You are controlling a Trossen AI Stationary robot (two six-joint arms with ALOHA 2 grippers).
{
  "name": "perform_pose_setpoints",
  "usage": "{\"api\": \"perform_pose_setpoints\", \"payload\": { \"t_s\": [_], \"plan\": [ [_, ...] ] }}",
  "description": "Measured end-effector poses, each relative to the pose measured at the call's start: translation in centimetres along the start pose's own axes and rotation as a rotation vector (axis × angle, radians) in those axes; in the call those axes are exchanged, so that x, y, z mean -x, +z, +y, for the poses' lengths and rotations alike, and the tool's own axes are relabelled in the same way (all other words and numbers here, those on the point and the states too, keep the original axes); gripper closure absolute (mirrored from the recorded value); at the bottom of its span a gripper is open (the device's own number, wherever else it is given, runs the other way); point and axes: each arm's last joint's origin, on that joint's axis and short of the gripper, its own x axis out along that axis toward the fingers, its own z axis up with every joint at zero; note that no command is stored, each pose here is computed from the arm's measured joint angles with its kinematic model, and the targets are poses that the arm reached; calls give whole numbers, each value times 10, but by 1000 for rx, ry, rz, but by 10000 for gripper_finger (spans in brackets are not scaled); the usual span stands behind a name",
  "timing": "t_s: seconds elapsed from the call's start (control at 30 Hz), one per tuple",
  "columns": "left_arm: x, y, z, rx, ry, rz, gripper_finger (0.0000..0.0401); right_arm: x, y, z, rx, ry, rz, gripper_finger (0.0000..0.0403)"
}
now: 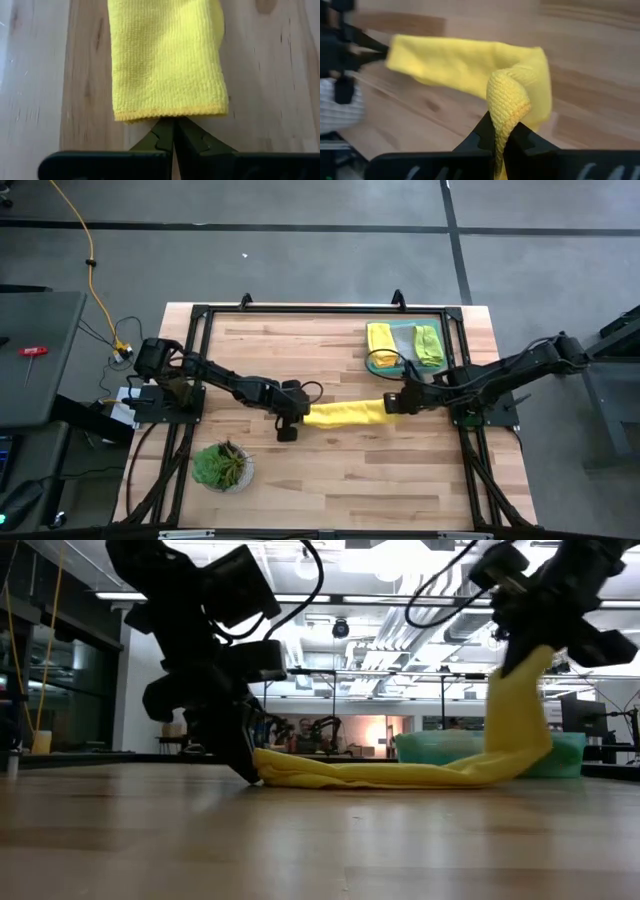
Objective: Fold microfiber towels
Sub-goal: Fold the yellow towel
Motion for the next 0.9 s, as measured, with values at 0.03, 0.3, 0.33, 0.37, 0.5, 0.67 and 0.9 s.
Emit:
{"api": "perform_pose_setpoints", "payload": {
  "t_s": [0.03, 0.3, 0.33, 0.37, 0.5, 0.67, 0.9],
  "plan": [
    [0, 0, 1, -5, 1, 0, 401, -1, 1, 2, -7, 15, -11, 403],
    [0, 1, 2, -3, 3, -5, 401, -22, 9, 23, -60, 137, -95, 403],
    [0, 1, 2, -2, 3, -6, 401, -26, 10, 26, -60, 155, -107, 403],
    [0, 1, 2, -2, 3, -10, 401, -30, 10, 30, -59, 173, -117, 403],
    [0, 2, 2, -1, 3, -23, 401, -47, 14, 43, -78, 261, -163, 403],
    [0, 3, 2, -1, 9, -28, 401, -68, 17, 58, -90, 376, -191, 403],
    [0, 5, 2, 2, 8, -46, 401, -100, 18, 62, -105, 404, -180, 403]
  ]
}}
